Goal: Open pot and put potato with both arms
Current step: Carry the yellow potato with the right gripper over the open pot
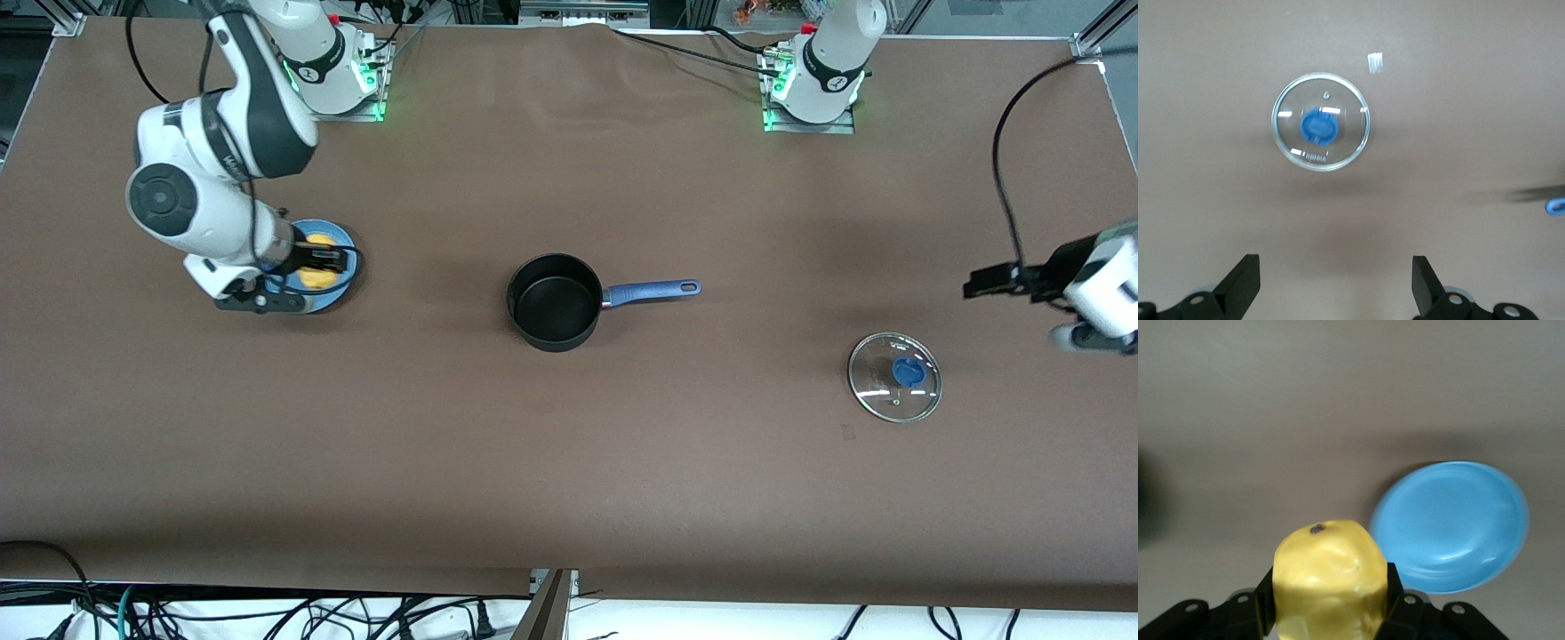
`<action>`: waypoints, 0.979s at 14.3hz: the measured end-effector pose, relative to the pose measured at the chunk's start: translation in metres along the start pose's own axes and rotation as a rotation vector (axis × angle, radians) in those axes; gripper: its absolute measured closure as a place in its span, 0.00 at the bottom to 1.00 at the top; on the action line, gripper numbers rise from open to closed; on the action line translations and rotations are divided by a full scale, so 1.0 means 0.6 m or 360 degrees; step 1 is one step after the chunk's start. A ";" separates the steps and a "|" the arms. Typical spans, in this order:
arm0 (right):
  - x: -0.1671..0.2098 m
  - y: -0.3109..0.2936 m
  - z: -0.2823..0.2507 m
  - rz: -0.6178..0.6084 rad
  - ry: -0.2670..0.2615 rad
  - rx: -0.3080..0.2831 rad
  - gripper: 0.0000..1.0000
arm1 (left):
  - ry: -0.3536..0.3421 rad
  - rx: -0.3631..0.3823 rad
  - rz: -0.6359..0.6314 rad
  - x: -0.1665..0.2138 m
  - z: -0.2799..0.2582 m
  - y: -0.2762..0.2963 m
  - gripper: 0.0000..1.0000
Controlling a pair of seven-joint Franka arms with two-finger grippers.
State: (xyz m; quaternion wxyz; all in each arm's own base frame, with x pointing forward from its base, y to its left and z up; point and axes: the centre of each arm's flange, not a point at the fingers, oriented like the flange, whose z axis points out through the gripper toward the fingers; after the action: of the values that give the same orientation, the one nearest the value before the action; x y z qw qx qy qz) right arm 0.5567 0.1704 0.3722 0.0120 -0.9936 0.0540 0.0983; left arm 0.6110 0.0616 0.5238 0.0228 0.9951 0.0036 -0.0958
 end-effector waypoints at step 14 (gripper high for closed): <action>-0.027 -0.482 0.227 0.0157 -0.0035 0.0225 0.38 | 0.0011 0.0018 -0.0055 -0.046 -0.071 0.087 0.00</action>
State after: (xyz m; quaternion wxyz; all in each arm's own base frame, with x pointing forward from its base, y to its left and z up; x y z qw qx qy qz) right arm 0.5460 0.4643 0.2454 0.0778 -0.9853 0.1096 0.1056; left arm 0.5924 0.0114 0.5729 0.0154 0.9954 0.0204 -0.0928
